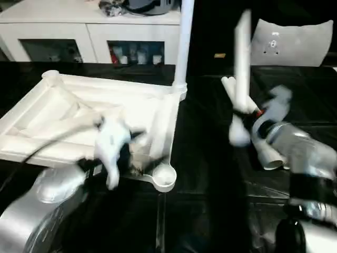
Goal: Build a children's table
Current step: Pick table leg
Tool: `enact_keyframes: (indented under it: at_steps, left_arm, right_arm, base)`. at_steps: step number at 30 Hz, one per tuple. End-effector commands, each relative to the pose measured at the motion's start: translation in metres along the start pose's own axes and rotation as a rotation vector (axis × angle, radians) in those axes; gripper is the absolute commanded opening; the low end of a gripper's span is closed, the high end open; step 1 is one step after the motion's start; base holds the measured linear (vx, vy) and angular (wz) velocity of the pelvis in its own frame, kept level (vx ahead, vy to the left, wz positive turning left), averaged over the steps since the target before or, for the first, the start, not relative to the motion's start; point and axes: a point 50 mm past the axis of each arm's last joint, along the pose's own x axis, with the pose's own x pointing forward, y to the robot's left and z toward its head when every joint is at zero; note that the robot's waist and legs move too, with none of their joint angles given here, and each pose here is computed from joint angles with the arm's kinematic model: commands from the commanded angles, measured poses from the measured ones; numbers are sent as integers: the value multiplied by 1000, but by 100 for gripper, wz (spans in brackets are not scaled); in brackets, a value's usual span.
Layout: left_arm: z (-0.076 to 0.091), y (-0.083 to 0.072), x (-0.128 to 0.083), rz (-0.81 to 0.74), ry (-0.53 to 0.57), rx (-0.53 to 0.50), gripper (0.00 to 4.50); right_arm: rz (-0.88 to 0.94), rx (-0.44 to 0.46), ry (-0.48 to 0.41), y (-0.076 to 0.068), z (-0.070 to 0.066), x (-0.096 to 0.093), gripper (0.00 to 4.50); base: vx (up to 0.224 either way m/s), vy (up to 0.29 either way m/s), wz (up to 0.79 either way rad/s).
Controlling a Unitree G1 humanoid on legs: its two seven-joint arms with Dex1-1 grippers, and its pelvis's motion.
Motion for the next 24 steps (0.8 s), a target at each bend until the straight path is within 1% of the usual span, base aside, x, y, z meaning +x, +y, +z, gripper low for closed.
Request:
enact_keyframes:
  at_steps: [1,2,3,4,5,6,7,8,9,10,11,12,13,14,16,18,19,20,24]
  left_arm:
    - [8,9,4,36,-60,-66,450]
    - [13,11,7,38,-92,-97,450]
    - [18,11,9,23,-119,-106,450]
    - [18,11,9,23,-119,-106,450]
    - [24,10,13,-1,-146,-106,450]
    - [28,10,17,-17,-159,-114,450]
    - [29,10,17,-22,-163,-117,450]
    - [37,8,23,-61,-196,-156,450]
    - [41,6,27,-91,-218,-189,450]
    - [44,4,29,-110,-231,-211,450]
    - [44,4,29,-110,-231,-211,450]
    - [52,-1,33,-165,-267,-257,450]
    - [52,-2,33,-165,-268,-257,450]
    - [60,-9,37,-230,-309,-297,450]
    - [62,-11,39,-248,-320,-310,450]
    - [69,-14,43,-281,-350,-344,450]
    - [69,-14,44,-284,-352,-347,450]
    - [73,-15,47,-300,-358,-365,450]
    - [74,-16,54,-307,-335,-371,450]
  right_arm:
    - [231,-9,-124,22,13,-12,190]
    - [336,0,-136,32,13,-18,190]
    - [432,0,-142,42,12,-23,190]
    - [432,0,-142,42,12,-23,190]
    - [547,9,-129,52,8,-31,190]
    - [597,21,-116,56,5,-34,190]
    - [607,26,-111,57,4,-35,190]
    - [685,60,-77,62,-2,-40,190]
    - [723,77,-63,66,-4,-43,190]
    - [746,87,-54,67,-6,-44,190]
    - [746,87,-54,67,-6,-44,190]
    - [790,101,-36,71,-9,-47,190]
    - [790,101,-36,71,-10,-47,190]
    - [818,118,-20,73,-13,-49,190]
    - [824,123,-16,74,-14,-49,190]
    - [844,131,1,76,-17,-51,190]
    - [846,132,2,76,-17,-51,190]
    - [850,125,23,77,-20,-51,190]
    - [844,88,53,80,-25,-50,190]
  base:
    - [0,0,0]
    - [0,0,0]
    - [0,0,0]
    - [0,0,0]
    - [0,0,0]
    - [0,0,0]
    - [0,0,0]
    - [0,0,0]
    - [0,0,0]
    - [0,0,0]
    - [0,0,0]
    - [0,0,0]
    - [0,0,0]
    - [0,0,0]
    - [0,0,0]
    - [0,0,0]
    - [0,0,0]
    - [0,0,0]
    - [0,0,0]
